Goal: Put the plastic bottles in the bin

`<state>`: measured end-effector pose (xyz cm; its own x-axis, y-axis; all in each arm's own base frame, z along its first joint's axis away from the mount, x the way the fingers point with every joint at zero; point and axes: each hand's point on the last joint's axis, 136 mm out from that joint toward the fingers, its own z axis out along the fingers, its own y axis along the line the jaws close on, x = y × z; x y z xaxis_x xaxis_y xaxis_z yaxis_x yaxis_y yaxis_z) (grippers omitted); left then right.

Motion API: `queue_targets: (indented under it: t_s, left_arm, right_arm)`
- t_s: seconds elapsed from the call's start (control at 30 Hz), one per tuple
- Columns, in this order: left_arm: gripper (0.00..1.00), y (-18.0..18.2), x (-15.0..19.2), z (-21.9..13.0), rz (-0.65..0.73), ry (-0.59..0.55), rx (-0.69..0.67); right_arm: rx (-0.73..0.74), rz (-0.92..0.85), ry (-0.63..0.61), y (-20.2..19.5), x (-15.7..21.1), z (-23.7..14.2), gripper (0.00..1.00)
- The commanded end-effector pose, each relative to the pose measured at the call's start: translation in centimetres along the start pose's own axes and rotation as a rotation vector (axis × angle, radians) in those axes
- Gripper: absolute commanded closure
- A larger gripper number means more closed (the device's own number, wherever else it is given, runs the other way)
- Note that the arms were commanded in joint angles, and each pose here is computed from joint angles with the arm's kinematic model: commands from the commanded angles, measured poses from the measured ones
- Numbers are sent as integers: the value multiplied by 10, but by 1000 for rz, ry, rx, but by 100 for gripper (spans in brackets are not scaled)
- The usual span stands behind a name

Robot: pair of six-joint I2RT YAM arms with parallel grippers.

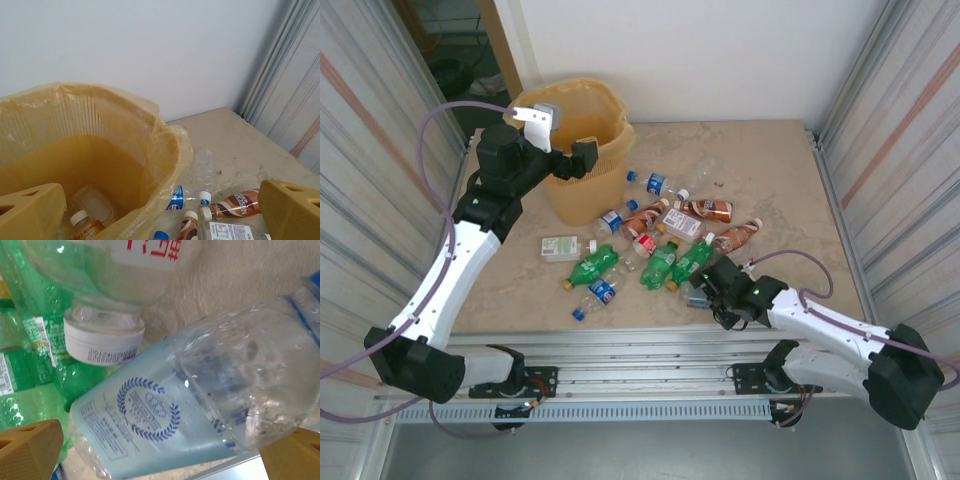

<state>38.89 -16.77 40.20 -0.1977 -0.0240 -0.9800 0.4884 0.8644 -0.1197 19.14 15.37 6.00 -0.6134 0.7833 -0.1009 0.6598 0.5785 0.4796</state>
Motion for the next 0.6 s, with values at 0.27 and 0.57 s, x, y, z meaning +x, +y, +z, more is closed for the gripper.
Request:
queue_targets:
  t_s: [0.27, 0.57]
  left_arm:
    - [1, -2, 1, 4, -27, -12, 6]
    - [1, -2, 2, 4, -40, -12, 5]
  right_arm:
    - [63, -17, -54, 0, -18, 11, 2]
    - [143, -75, 1, -6, -7, 20, 2]
